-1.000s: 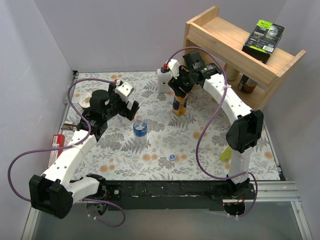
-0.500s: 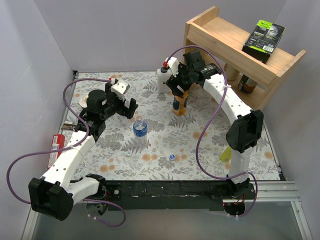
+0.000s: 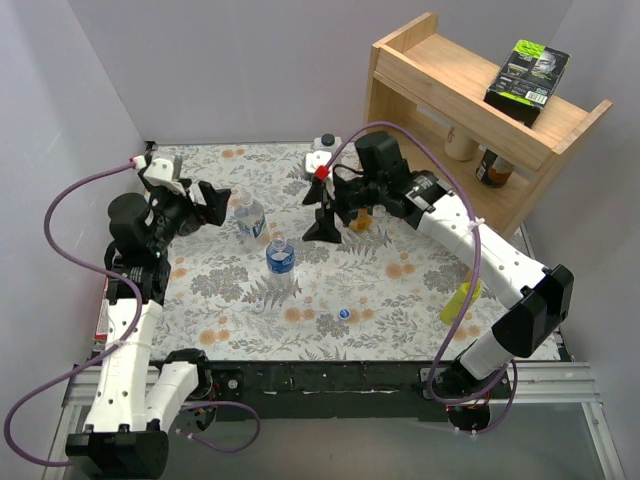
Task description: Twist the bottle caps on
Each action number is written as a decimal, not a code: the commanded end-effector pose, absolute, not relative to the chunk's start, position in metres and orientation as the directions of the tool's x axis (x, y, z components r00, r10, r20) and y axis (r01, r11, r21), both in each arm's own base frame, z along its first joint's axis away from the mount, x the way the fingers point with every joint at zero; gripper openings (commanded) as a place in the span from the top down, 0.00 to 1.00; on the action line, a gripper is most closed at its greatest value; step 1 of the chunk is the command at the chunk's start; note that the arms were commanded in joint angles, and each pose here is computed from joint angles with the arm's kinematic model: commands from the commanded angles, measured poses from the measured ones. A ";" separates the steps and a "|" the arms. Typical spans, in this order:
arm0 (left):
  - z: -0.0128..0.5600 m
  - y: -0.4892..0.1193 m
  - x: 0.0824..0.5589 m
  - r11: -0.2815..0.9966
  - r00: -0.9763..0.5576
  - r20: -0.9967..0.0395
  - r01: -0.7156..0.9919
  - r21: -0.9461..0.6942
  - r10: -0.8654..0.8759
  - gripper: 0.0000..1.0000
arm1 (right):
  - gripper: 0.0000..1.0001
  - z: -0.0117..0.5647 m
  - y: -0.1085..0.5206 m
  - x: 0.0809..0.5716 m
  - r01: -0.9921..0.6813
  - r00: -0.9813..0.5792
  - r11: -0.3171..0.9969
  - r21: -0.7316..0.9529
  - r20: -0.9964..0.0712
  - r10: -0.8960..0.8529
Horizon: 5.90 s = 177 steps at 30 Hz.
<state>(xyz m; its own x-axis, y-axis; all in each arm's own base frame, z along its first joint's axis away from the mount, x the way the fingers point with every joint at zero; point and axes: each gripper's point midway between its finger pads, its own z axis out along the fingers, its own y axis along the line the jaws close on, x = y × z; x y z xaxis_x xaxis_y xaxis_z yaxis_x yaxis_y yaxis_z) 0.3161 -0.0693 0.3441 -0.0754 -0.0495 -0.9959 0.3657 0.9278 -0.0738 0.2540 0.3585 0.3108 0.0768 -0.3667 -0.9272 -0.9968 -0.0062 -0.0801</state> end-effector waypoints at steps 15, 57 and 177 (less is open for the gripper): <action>0.323 -0.047 0.290 0.939 -0.124 -0.987 0.318 -0.134 -0.099 0.02 | 0.18 0.270 0.435 0.230 -0.983 0.032 -0.183 0.029 -0.946 -0.323; 0.240 -0.134 0.213 0.453 -0.144 -0.980 0.889 -0.066 0.139 0.02 | 0.99 0.372 0.411 0.237 -0.990 0.055 -0.138 -0.019 -0.964 -0.261; 0.196 -0.193 0.257 0.442 -0.245 -0.969 0.873 -0.205 0.033 1.00 | 0.40 0.053 0.287 0.152 -0.796 0.551 -0.601 -0.072 -0.497 -0.671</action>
<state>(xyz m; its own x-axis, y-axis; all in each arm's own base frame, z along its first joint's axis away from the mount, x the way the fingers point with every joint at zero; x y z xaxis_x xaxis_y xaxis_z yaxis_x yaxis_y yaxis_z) 0.2525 -0.1961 0.1798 -0.2895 0.0444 -0.9561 0.8698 0.4292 -0.2434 0.1501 0.2711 0.0481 0.4974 -0.7233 -0.4790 -0.8315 -0.5549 -0.0255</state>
